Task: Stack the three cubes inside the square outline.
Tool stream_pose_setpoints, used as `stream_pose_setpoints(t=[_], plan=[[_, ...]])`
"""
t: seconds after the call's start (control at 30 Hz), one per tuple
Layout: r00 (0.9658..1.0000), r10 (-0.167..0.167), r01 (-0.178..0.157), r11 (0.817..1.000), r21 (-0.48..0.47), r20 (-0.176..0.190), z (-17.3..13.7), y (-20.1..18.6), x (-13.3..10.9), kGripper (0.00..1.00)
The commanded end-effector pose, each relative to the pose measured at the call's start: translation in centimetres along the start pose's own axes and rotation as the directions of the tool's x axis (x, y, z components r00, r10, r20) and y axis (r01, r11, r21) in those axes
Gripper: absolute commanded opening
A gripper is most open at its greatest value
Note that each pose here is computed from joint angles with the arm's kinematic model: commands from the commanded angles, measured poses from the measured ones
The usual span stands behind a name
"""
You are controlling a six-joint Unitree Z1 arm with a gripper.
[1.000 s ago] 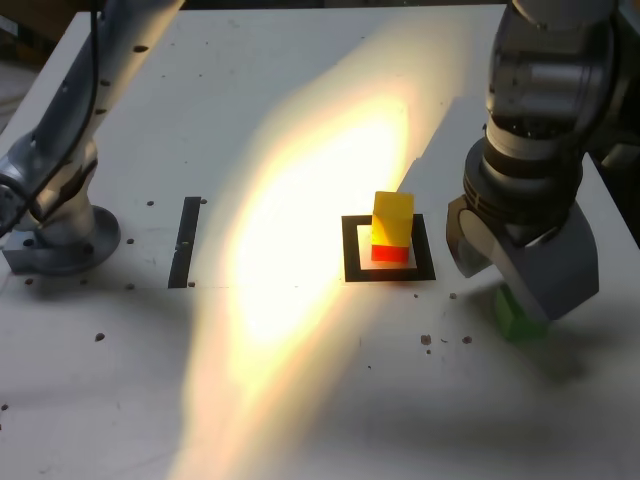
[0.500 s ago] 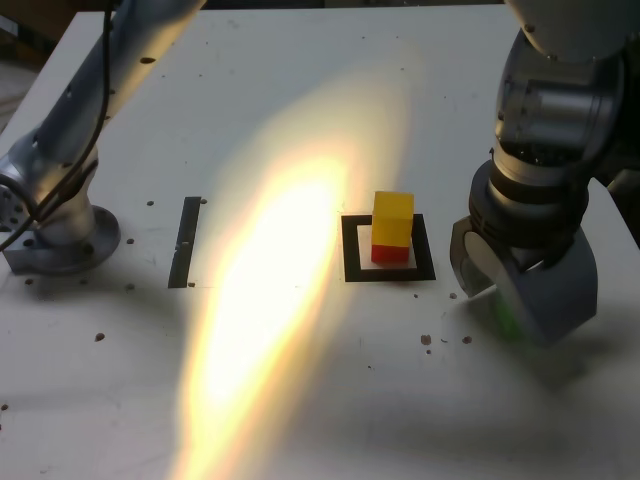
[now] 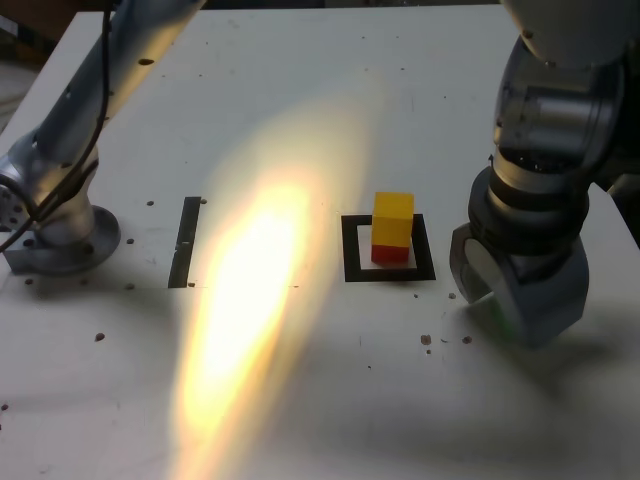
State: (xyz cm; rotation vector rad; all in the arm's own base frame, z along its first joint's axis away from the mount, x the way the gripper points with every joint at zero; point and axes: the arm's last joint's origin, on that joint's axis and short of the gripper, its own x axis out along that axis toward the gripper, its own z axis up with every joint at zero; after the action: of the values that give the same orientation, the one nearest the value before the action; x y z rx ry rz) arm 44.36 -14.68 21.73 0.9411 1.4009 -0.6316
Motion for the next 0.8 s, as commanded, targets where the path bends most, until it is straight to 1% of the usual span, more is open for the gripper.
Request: stream_pose_setpoints(t=[0.0, 0.3, 0.5, 0.63, 0.77], plan=[[1.0000, -0.005, 0.005, 1.000, 0.001, -0.004, 0.1, -0.1, 0.3, 0.38], [0.9998, -0.012, 0.012, 1.000, 0.003, -0.013, 0.0, -0.2, 0.4, 0.34], [0.9999, -0.012, 0.011, 1.000, -0.003, -0.013, -0.1, -0.2, 0.2, 0.33], [1.0000, -0.005, 0.004, 1.000, -0.031, -0.005, -0.3, -0.2, -0.3, 0.33], [1.0000, 0.007, -0.006, 0.997, -0.082, 0.003, -0.8, -0.2, -1.3, 0.33]])
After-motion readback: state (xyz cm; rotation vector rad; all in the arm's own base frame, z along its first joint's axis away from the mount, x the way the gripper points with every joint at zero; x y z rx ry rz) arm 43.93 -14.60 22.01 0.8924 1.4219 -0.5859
